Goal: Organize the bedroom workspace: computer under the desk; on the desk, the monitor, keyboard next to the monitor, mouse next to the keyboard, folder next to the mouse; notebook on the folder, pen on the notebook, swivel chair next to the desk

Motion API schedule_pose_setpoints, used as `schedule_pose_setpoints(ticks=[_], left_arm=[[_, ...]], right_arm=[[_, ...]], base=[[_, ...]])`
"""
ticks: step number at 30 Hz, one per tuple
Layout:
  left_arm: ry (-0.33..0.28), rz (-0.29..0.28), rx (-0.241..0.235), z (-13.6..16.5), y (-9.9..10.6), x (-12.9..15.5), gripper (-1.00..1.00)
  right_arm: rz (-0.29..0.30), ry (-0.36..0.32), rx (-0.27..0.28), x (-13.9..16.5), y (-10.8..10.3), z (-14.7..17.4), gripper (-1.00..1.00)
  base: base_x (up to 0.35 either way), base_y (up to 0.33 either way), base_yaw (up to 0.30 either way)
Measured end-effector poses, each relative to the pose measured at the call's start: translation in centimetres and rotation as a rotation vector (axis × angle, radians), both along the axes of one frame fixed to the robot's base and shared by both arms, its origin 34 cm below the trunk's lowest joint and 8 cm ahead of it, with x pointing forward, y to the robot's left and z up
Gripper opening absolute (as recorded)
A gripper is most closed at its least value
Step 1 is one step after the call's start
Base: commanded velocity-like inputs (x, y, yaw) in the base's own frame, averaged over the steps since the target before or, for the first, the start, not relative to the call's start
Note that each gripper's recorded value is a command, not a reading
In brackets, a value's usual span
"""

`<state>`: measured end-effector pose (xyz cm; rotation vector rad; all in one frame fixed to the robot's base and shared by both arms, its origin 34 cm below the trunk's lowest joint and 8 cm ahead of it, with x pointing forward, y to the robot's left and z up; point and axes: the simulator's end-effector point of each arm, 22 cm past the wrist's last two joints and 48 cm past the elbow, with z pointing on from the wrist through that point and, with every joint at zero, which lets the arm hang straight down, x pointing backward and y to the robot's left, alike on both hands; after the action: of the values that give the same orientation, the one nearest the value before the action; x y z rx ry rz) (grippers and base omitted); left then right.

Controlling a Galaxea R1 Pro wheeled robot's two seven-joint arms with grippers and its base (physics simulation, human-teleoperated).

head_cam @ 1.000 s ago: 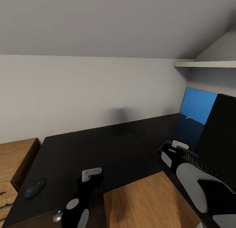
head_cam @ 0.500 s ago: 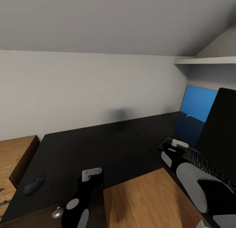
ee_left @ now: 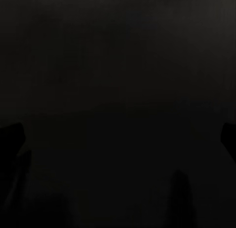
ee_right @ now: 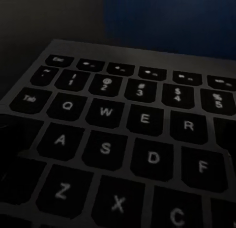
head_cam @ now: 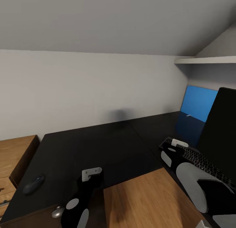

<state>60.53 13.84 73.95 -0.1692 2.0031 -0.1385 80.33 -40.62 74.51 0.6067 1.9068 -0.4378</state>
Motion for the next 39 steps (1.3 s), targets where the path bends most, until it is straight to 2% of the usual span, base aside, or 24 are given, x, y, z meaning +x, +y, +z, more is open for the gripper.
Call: schedule_pose_setpoints(ticks=[31, 39], left_arm=[[0.010, 0.003, 0.003, -0.7, 0.3, 0.3, 1.00], [0.014, 0.003, 0.002, -0.8, 0.3, 0.3, 1.00]], right_arm=[[0.000, -0.010, -0.002, 1.0, -0.1, -0.6, 1.00], [-0.003, -0.013, 0.000, 1.1, -0.3, -0.6, 1.00]], base=[[0.000, 0.000, 0.163], [0.000, 0.000, 0.048]])
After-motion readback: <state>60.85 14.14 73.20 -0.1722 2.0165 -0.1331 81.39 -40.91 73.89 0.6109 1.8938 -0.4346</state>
